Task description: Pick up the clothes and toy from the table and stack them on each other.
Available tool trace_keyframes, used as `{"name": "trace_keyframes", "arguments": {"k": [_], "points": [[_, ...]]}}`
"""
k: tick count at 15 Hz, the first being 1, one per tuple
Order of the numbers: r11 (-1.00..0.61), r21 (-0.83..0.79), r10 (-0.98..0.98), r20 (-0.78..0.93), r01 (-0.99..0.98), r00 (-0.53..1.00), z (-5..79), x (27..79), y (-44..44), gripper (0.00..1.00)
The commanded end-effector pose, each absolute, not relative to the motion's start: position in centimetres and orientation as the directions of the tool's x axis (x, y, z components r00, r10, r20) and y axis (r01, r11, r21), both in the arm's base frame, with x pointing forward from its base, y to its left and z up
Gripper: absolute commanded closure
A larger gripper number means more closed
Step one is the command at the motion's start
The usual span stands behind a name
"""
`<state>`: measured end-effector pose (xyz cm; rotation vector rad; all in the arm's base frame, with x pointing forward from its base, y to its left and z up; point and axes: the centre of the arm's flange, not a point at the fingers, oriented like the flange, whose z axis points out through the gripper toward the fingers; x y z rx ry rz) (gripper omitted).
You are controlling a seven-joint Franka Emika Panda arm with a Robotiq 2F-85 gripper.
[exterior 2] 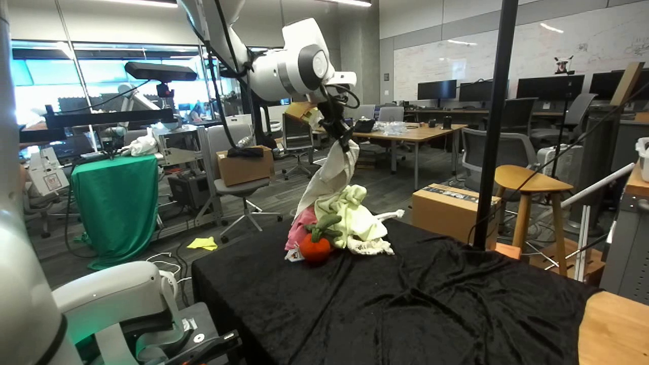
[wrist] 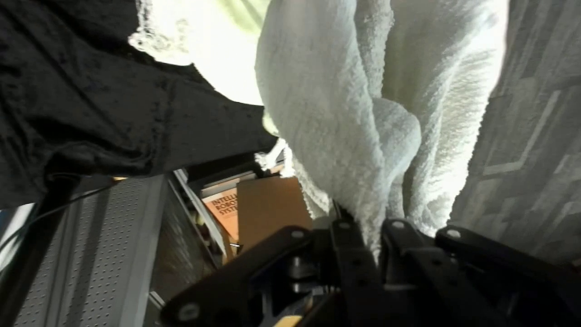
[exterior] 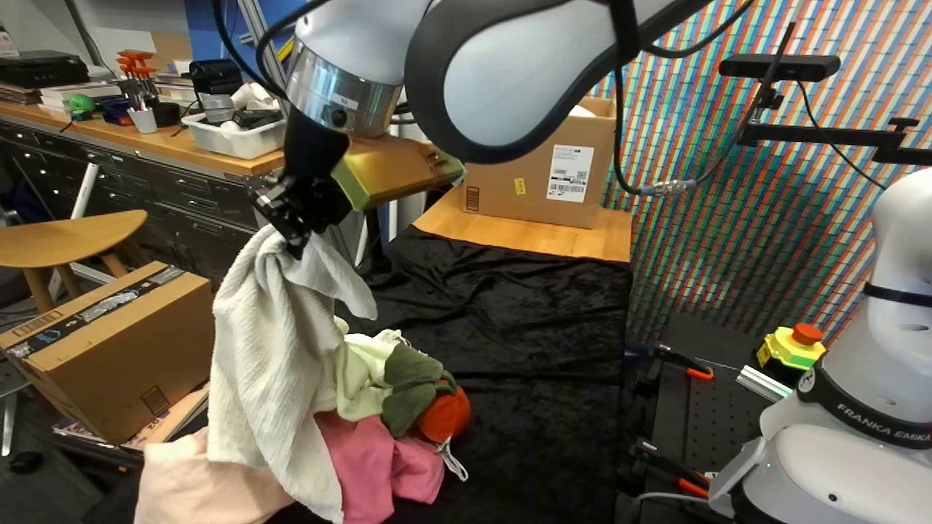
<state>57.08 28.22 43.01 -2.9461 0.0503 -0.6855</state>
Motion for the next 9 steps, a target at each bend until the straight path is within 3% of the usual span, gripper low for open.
{"name": "trace_keyframes", "arguments": {"k": [1, 9], "points": [[-0.998, 0.056, 0.011, 0.423, -0.014, 0.906, 40.5, 57.7, 27.5, 0.97], [-0.949, 0.257, 0.237, 0.214, 0.18, 0.948, 35.1, 56.0, 27.6, 0.96]]}}
